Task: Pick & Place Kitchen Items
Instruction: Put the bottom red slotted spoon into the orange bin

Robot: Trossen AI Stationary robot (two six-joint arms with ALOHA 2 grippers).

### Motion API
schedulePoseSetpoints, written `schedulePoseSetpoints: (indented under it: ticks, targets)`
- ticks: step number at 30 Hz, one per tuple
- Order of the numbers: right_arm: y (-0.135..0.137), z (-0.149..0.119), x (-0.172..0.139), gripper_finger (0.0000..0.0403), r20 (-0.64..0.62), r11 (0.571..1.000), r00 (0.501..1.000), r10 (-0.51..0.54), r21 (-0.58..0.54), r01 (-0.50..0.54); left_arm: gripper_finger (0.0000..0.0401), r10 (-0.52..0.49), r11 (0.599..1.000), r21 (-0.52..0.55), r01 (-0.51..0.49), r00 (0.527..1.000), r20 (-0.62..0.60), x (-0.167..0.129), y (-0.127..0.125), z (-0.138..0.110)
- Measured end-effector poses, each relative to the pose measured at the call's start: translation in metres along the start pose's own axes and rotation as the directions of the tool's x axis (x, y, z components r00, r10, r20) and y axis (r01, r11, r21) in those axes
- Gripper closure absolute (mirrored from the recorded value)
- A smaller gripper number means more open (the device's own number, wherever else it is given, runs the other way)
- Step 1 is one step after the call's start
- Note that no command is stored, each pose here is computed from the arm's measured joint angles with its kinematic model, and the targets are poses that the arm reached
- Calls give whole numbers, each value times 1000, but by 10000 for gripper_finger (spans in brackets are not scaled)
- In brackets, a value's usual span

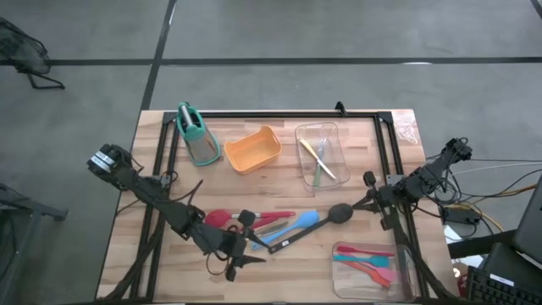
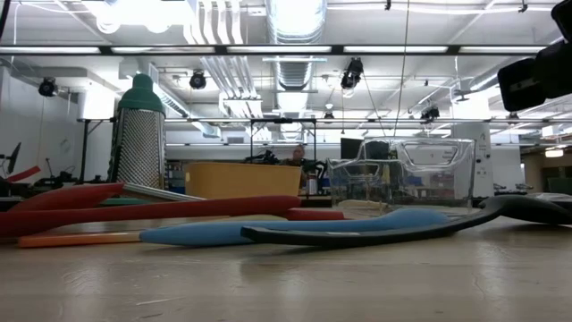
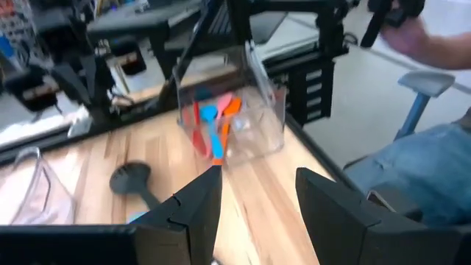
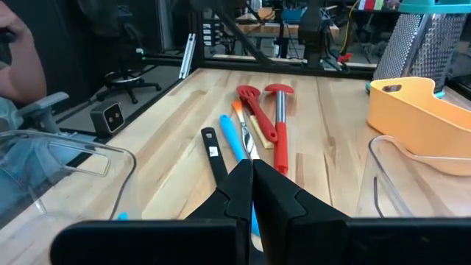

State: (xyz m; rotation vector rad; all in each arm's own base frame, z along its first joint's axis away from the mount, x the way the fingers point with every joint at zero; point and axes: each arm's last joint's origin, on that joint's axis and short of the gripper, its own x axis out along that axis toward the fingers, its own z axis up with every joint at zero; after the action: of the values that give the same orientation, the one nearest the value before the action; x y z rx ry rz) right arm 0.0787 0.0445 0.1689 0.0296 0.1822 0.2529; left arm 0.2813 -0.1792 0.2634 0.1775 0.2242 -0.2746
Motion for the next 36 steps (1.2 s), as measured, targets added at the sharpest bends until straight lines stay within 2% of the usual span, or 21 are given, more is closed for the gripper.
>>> schedulePoseSetpoints:
  ticks: [5, 9, 12, 20, 27, 32, 36]
  targets:
    - [0, 0, 0, 394, 0, 1000, 1000, 0, 0, 0, 220, 43, 997, -65, -52, 991, -126, -1, 1, -13]
    - [0, 0, 0, 394, 1, 1000, 1000, 0, 0, 0, 220, 191, 963, -139, -232, 947, -260, -4, 5, -28]
    - [0, 0, 0, 394, 0, 1000, 1000, 0, 0, 0, 220, 293, 926, -139, -351, 899, -325, -8, 9, -38]
    - [0, 0, 0, 394, 0, 1000, 1000, 0, -1, 0, 220, 319, 894, -193, -405, 877, -360, -6, 12, -46]
    - [0, 0, 0, 394, 0, 1000, 1000, 0, -1, 0, 220, 357, 888, -123, -443, 833, -423, 7, 10, -69]
    - [0, 0, 0, 394, 1, 1000, 1000, 0, -1, 0, 219, 367, 864, -159, -477, 814, -449, 14, 8, -81]
    - [0, 0, 0, 394, 0, 1000, 1000, 0, -1, 0, 208, 399, 853, -130, -506, 791, -464, 20, 7, -90]
